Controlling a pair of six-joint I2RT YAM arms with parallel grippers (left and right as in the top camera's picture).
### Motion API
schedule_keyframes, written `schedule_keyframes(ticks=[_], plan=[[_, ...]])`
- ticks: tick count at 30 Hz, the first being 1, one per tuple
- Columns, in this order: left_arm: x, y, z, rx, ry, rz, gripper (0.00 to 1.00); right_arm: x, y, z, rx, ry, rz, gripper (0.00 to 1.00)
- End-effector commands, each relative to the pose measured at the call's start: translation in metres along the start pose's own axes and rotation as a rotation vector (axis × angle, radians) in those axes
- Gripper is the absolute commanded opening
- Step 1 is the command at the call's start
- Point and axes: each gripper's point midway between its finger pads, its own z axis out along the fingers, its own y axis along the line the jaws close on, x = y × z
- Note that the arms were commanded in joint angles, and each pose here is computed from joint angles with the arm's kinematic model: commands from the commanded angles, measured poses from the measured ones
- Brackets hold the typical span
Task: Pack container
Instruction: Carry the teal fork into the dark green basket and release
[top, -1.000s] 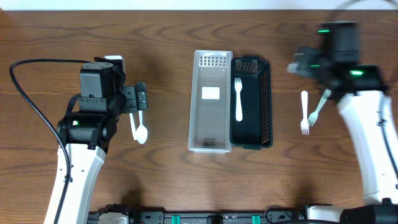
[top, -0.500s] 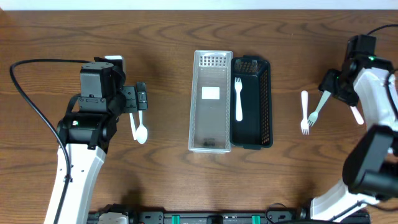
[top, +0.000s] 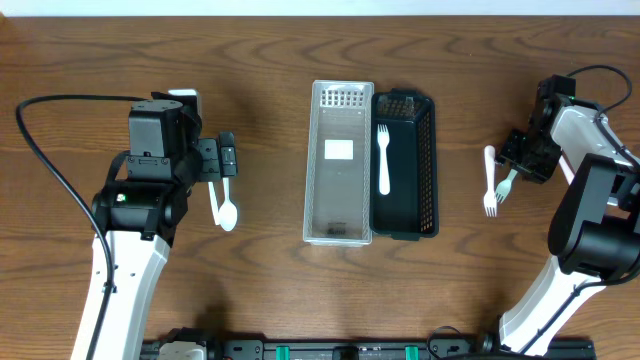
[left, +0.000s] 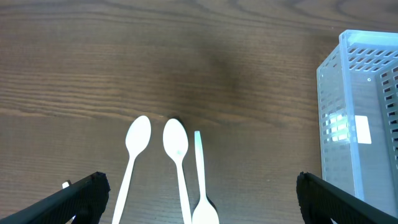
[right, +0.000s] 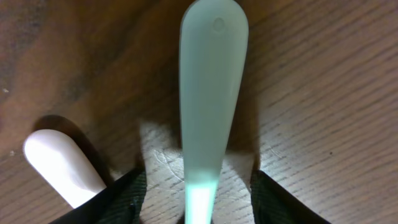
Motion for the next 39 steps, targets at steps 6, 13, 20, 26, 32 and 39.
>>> schedule_keyframes(ticks=[6, 13, 20, 26, 32, 39], plan=[[-0.007, 0.005, -0.002, -0.022, -0.013, 0.010, 0.98, 0.001, -0.004, 0.006, 0.007, -0.002, 0.006, 0.43], [-0.007, 0.005, -0.002, -0.022, -0.013, 0.010, 0.98, 0.009, -0.019, 0.017, 0.042, 0.011, 0.024, 0.30], [-0.007, 0.005, -0.002, -0.022, -0.013, 0.010, 0.98, 0.009, -0.021, 0.016, 0.044, 0.012, 0.006, 0.21], [-0.007, 0.005, -0.002, -0.022, -0.013, 0.010, 0.98, 0.001, -0.020, -0.005, 0.027, -0.044, -0.006, 0.09], [-0.007, 0.005, -0.002, -0.022, -0.013, 0.010, 0.98, -0.017, -0.008, -0.086, -0.048, -0.253, -0.022, 0.03], [-0.007, 0.005, -0.002, -0.022, -0.013, 0.010, 0.98, 0.012, 0.061, -0.210, -0.291, -0.518, -0.187, 0.01]])
